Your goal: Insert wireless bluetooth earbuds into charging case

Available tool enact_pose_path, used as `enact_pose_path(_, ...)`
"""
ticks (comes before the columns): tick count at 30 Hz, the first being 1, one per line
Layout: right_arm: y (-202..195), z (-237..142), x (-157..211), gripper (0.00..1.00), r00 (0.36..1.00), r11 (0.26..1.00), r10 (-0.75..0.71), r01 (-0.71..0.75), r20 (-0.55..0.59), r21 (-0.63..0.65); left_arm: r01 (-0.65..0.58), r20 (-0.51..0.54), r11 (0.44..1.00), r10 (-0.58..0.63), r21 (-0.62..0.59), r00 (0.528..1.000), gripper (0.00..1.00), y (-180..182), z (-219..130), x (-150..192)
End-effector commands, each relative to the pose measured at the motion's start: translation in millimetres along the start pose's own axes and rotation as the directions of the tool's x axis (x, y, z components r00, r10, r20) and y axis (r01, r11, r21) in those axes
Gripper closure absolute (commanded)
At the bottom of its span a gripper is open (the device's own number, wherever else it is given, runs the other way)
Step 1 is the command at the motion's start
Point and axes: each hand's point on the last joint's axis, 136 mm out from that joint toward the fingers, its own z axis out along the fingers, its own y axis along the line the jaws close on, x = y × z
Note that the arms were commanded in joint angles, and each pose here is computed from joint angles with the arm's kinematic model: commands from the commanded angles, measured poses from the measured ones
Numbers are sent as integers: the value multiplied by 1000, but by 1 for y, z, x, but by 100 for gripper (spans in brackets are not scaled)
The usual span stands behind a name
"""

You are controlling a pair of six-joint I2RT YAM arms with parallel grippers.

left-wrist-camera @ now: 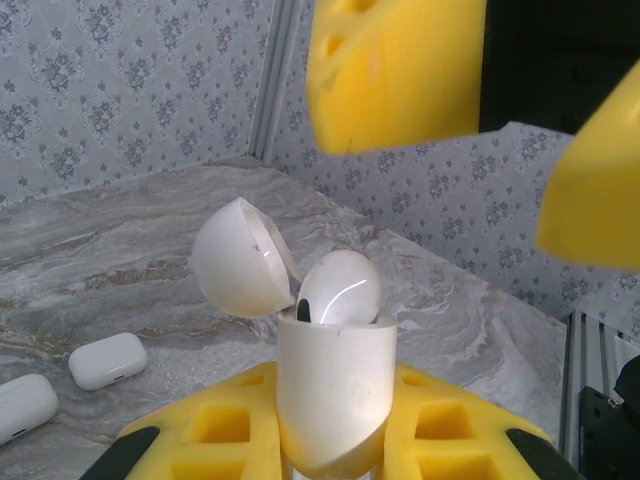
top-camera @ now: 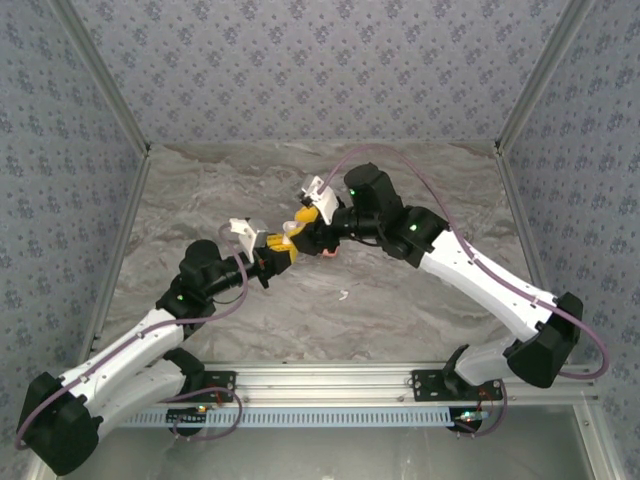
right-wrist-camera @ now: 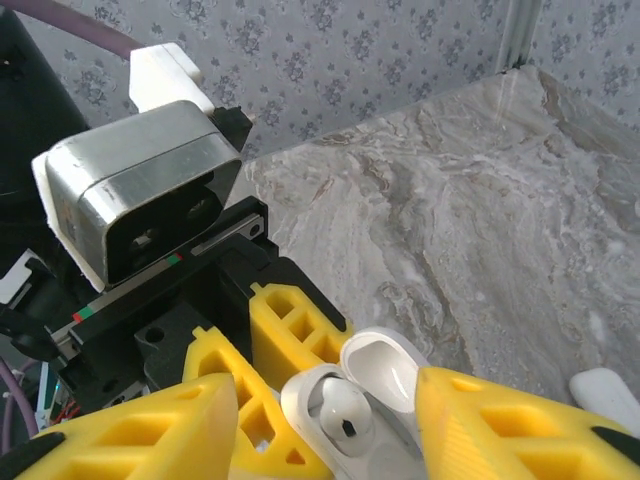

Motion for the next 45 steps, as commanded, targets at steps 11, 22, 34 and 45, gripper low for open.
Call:
enact_pose_path(11,-61,-49,54,40,951,915,307,-282,-45,288,-35,98,998,40,-49,994,100,3,-6,-23)
enact_pose_path(22,-66,-17,234,45,617,665,728,-527,-299,529,-43,86,996,50,-81,995,100,8,-7,-19)
enact_pose_path(34,-64,19,300,54,495,630,771,-497,-401,597,-38,81,996,44,-82,996,100,8,-7,-19)
enact_pose_path(45,-63,32,311,59,478,637,768,-496,-426,590,-38,77,996,45,-84,996,100,9,-6,-19)
